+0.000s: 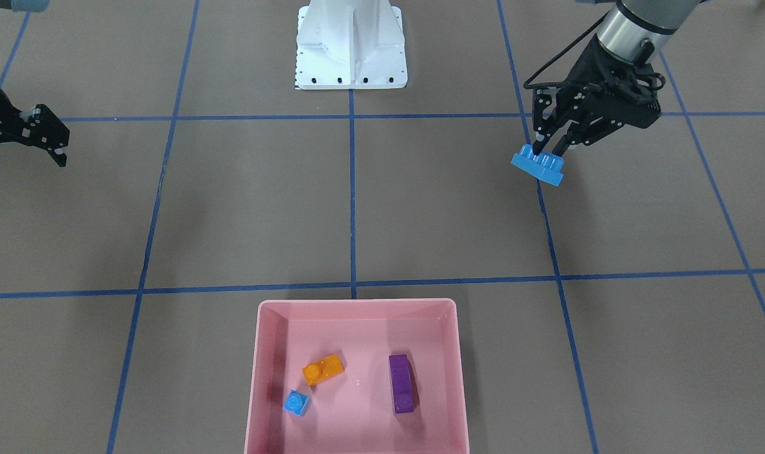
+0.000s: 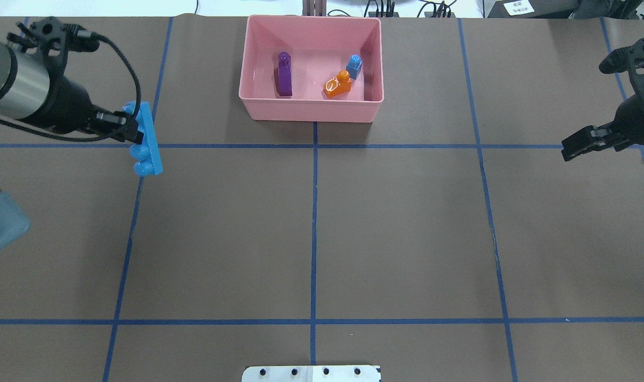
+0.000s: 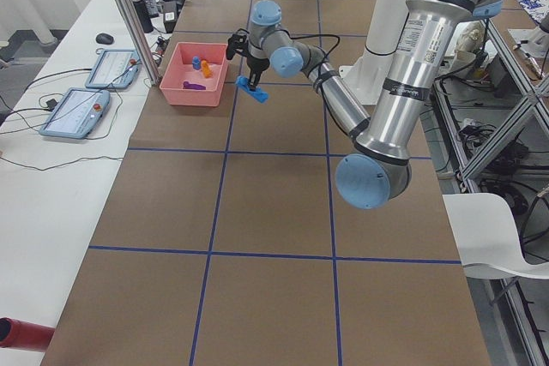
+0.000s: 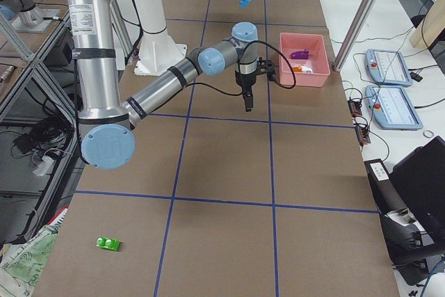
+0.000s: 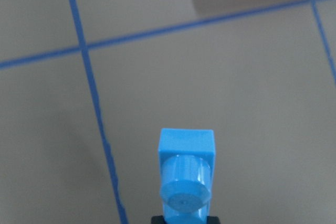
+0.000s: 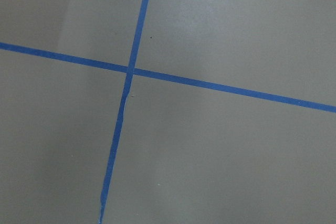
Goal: Put all blocks into box
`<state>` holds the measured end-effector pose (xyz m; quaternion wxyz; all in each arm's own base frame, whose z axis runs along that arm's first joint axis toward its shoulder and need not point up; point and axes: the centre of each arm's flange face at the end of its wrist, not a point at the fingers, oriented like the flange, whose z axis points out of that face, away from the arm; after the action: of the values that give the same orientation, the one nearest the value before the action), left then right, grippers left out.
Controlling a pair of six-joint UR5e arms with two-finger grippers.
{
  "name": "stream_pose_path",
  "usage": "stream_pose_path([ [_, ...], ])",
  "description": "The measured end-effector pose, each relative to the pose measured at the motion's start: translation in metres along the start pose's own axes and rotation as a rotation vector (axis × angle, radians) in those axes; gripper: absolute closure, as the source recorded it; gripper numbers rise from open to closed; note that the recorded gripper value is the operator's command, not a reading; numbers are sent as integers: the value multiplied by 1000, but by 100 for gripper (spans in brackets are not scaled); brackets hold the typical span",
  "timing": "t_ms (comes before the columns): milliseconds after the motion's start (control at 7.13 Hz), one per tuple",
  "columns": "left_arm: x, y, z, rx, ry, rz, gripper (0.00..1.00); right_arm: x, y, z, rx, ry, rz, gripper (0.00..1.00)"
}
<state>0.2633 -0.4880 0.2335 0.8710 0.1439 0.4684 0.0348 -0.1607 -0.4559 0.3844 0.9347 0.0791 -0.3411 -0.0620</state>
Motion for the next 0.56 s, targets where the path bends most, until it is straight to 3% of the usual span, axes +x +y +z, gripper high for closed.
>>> stream_pose_path([
  [561,87,-175,38,35,-42,-144,100,76,17,3,-42,15,-89,1],
])
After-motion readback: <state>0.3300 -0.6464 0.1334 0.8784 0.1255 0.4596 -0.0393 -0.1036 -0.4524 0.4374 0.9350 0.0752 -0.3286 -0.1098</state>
